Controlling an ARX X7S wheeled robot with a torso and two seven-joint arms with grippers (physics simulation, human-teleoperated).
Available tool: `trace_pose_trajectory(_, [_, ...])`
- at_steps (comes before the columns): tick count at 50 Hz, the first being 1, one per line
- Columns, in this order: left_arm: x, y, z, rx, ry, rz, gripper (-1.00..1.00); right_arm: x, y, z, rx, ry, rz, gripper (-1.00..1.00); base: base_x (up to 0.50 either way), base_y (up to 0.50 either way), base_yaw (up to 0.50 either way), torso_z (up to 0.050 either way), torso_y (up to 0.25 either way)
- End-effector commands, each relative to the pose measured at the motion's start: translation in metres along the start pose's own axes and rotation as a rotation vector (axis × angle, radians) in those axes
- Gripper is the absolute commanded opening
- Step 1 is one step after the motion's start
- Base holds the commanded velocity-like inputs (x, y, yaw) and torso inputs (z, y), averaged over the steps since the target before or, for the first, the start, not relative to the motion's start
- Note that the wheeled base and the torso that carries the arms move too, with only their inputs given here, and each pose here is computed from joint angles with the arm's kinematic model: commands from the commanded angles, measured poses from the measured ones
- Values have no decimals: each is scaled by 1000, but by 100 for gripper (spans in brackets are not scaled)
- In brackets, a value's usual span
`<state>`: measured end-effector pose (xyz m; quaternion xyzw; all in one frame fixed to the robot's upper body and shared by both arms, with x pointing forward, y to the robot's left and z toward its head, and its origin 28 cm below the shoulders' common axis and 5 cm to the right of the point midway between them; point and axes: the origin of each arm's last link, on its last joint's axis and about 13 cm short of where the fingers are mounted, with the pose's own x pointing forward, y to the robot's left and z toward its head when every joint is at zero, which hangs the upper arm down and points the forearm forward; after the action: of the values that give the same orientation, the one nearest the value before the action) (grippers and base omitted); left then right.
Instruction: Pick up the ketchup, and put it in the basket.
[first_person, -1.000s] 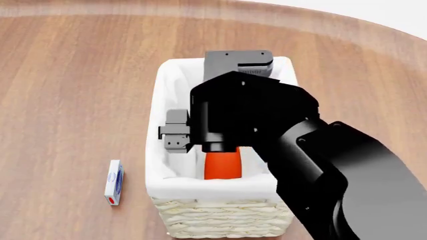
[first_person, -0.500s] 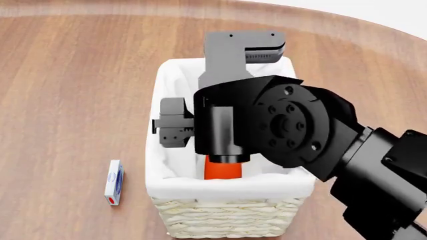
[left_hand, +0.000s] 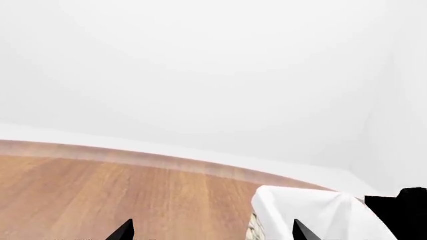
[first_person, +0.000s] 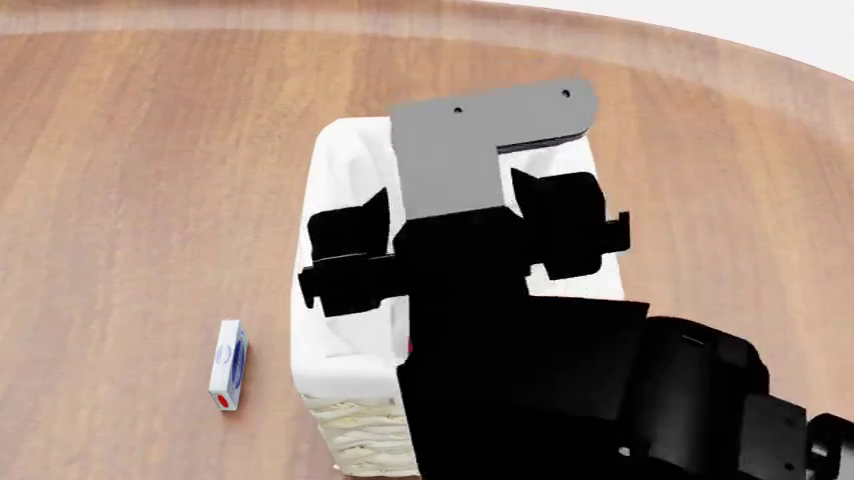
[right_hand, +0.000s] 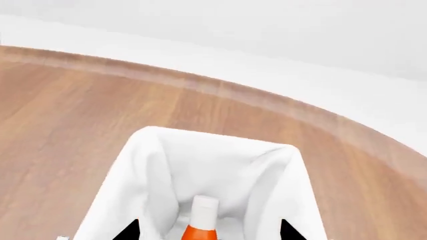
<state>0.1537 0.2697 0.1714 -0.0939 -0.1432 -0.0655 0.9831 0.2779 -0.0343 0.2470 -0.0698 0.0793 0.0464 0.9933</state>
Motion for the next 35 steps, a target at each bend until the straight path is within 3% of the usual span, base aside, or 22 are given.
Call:
trace_pose_trajectory(1, [1,0,-3,0,6,-3,100,-20,-2,-23,-86,-332,-38,100,0,0,0,0,0])
trace_pose_trajectory(3, [1,-1,-3,1,7,-5,100,-23,-2,-29,-122,-380,-59,100,0,0,0,0,0])
trace_pose_trajectory(8, [1,-2,-3,1,8,-7,100,-25,-3,-39,-100,-428,-116,100,0,0,0,0,0])
trace_pose_trajectory(10, [1,-2,-3,-2,9,-9,100,-28,-5,-44,-144,-489,-182,100,0,0,0,0,0])
trace_pose_trajectory(35, [0,-9,-3,-1,16,-35,100,-46,-12,-113,-81,-420,-186,100,0,0,0,0,0])
